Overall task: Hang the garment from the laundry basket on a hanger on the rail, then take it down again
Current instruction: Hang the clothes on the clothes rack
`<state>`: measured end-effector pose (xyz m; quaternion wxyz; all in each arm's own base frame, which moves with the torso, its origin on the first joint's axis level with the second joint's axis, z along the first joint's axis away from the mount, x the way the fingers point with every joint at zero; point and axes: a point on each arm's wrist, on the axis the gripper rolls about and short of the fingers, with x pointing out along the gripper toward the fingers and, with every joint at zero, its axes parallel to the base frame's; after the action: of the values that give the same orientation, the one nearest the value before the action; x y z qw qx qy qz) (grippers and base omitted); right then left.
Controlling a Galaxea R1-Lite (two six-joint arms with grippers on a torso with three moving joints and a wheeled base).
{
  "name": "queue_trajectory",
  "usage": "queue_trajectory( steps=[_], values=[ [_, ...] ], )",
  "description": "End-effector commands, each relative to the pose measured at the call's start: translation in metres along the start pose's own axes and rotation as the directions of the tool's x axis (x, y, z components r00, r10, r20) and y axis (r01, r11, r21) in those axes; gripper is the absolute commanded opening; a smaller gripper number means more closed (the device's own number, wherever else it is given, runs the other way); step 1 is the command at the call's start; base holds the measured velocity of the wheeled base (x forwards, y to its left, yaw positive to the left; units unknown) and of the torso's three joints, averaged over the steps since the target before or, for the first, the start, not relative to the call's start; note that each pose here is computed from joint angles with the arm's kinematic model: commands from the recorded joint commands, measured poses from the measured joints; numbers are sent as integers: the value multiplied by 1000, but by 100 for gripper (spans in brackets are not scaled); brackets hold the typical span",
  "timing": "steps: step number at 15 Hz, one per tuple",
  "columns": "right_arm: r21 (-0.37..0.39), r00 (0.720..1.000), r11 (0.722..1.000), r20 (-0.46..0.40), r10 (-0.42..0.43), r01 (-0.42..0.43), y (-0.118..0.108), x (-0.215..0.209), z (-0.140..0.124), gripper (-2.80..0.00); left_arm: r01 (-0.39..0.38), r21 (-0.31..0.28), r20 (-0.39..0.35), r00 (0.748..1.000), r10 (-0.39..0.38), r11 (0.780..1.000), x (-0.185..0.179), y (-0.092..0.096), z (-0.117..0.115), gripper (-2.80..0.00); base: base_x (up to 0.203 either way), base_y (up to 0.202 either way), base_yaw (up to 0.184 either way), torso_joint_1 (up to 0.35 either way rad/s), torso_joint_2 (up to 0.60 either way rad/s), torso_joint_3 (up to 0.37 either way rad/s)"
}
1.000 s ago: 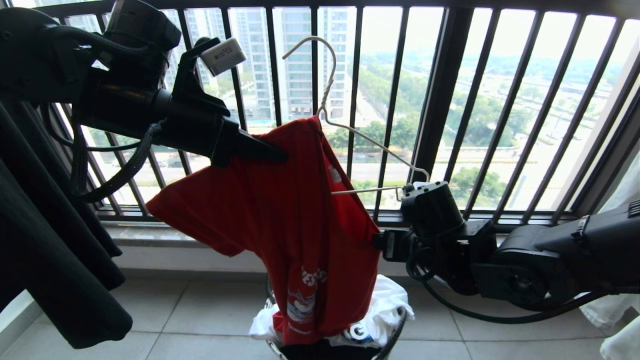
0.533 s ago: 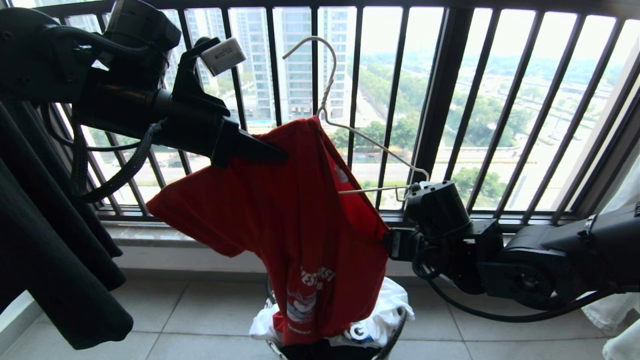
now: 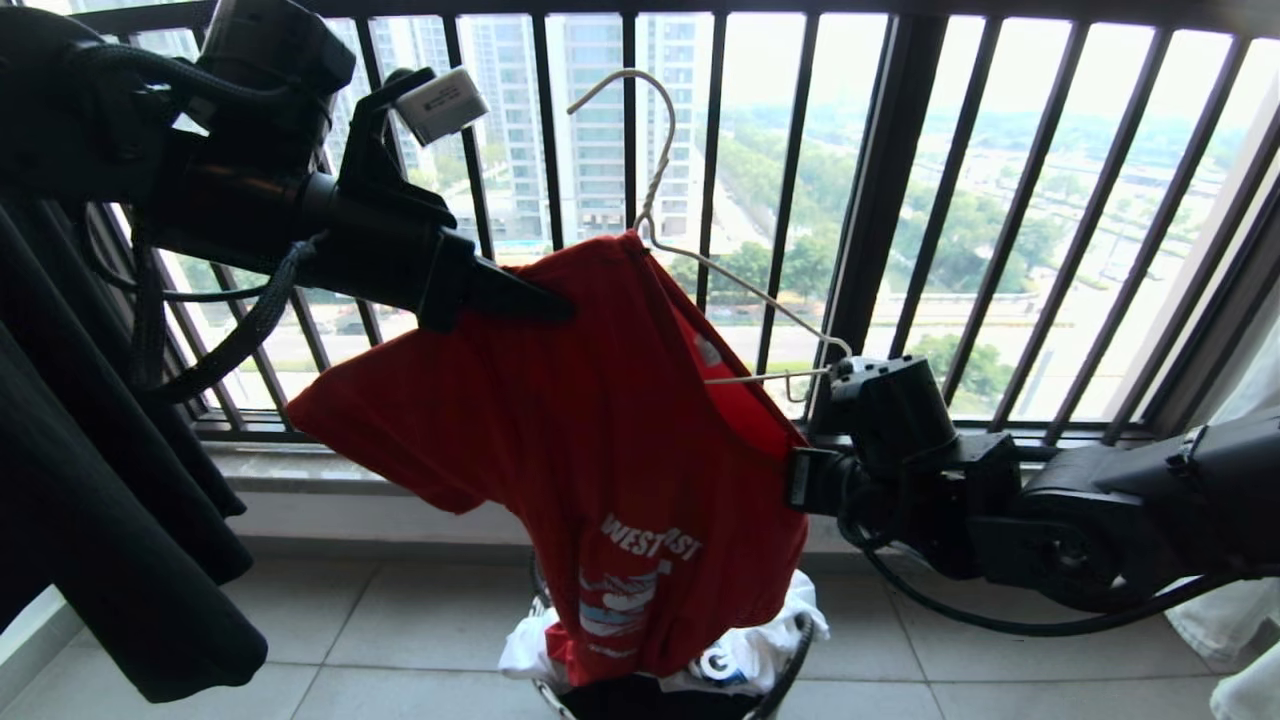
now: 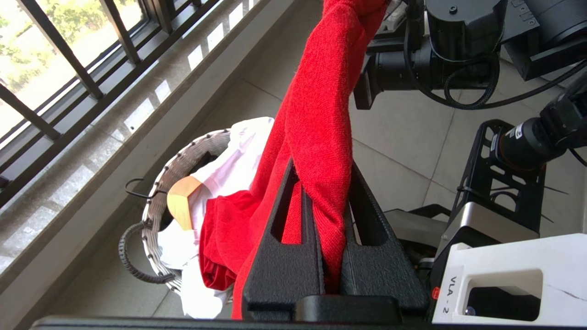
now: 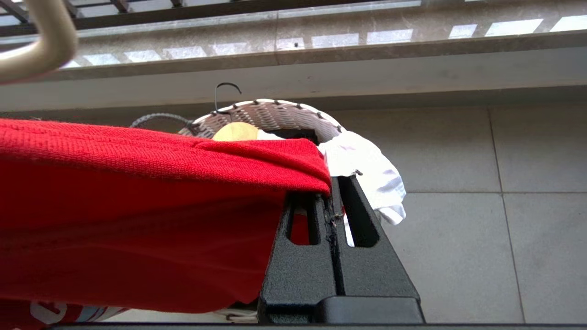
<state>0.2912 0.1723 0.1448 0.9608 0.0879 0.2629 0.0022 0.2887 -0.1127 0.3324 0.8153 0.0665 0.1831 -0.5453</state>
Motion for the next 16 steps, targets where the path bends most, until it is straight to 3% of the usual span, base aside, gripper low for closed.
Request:
queue_trajectory(
  steps=[1,10,13,16],
  values=[
    [17,1000,1000,3,3,-3,-9,3,3,-280,4,6,5,1000,-4,1000,-3,-3,1,-280,0,0,0,0,0,0],
    [-18,997,998,21,68,-68,-41,9,30,-280,6,2,3,1000,-6,1000,-4,-4,1,-280,0,0,0,0,0,0],
    [-47,994,993,18,109,-109,-44,10,35,-280,71,0,22,997,-71,997,-5,-8,0,-280,0,0,0,0,0,0],
    [-39,994,994,41,104,-102,-47,8,43,-280,73,-4,21,997,-72,997,-3,-5,-1,-280,0,0,0,0,0,0]
  ],
)
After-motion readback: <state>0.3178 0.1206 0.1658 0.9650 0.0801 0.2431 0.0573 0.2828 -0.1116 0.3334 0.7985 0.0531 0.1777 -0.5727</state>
